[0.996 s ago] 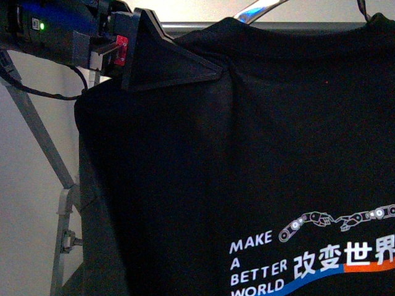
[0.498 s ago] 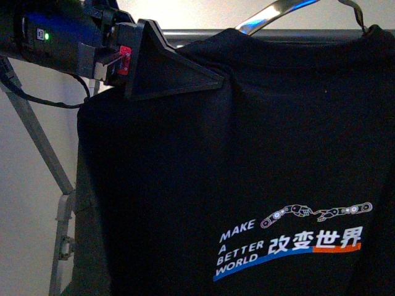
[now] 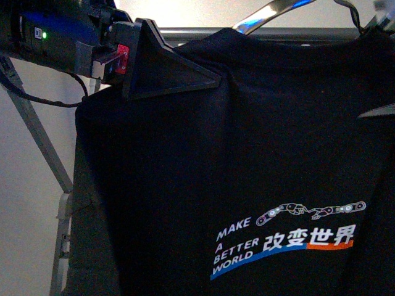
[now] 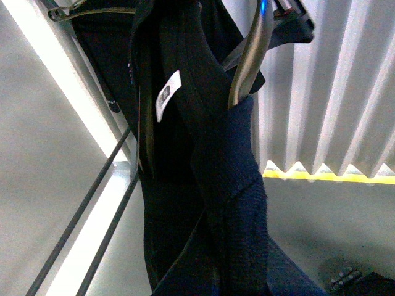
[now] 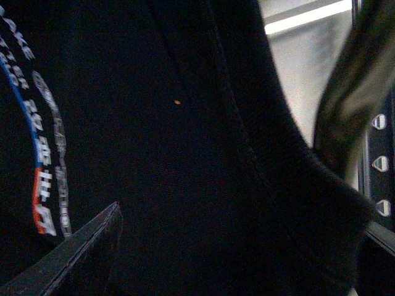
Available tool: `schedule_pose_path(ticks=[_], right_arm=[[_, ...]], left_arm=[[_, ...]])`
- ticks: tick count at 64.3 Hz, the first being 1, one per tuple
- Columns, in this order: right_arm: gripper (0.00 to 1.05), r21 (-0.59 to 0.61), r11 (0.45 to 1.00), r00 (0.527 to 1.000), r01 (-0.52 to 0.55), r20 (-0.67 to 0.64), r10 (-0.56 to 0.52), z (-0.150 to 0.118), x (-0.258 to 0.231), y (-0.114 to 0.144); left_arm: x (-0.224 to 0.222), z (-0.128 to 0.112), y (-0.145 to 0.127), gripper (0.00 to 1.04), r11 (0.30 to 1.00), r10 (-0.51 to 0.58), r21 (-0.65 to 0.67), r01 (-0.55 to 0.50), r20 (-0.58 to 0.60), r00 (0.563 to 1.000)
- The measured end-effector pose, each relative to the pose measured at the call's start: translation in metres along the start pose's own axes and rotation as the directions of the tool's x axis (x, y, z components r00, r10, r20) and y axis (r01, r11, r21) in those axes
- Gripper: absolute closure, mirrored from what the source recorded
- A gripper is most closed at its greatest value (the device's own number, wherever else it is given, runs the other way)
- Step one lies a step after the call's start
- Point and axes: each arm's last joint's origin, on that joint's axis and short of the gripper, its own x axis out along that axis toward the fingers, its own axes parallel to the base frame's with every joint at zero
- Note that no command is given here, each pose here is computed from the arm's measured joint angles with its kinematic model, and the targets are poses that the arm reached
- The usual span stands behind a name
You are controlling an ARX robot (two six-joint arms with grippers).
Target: Hang clothes on hanger
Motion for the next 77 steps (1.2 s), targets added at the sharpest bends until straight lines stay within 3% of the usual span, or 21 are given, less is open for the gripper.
schedule_pose_path(ticks=[17, 31, 38, 52, 60, 77], right_arm=[[0.09, -0.010, 1.000, 1.000, 0.011, -0.003, -0.011, -0.017, 0.026, -0.002], [0.40, -0.011, 0.998, 0.998, 0.061, 0.024, -0.061, -0.017, 0.025, -0.005], [0.63, -0.009, 0.997, 0.997, 0.074, 0.029, -0.074, -0.020, 0.019, 0.000], [0.90, -0.010, 0.996, 0.996, 0.083, 0.032, -0.083, -0.030, 0.008, 0.005], [0.94, -0.032, 0.995, 0.995, 0.091, 0.038, -0.090, -0.034, 0.001, 0.006], [0.95, 0.017, 0.996, 0.996, 0.087, -0.020, -0.086, -0.057, -0.017, 0.018]], left_arm=[[-0.001, -0.001, 0.001, 1.00, 1.000, 0.008, -0.008, -0.008, -0.006, 1.000], [-0.001, -0.001, 0.001, 1.00, 1.000, 0.009, -0.013, -0.009, -0.006, 1.000], [-0.001, -0.001, 0.001, 1.00, 1.000, 0.008, -0.012, -0.008, -0.006, 1.000], [0.001, 0.000, 0.000, 1.00, 1.000, 0.002, -0.001, -0.002, -0.004, 1.000], [0.003, 0.001, -0.001, 1.00, 1.000, -0.002, 0.009, 0.002, -0.001, 1.000], [-0.001, 0.004, -0.001, 0.61, 1.000, -0.006, 0.016, 0.006, 0.012, 1.000]])
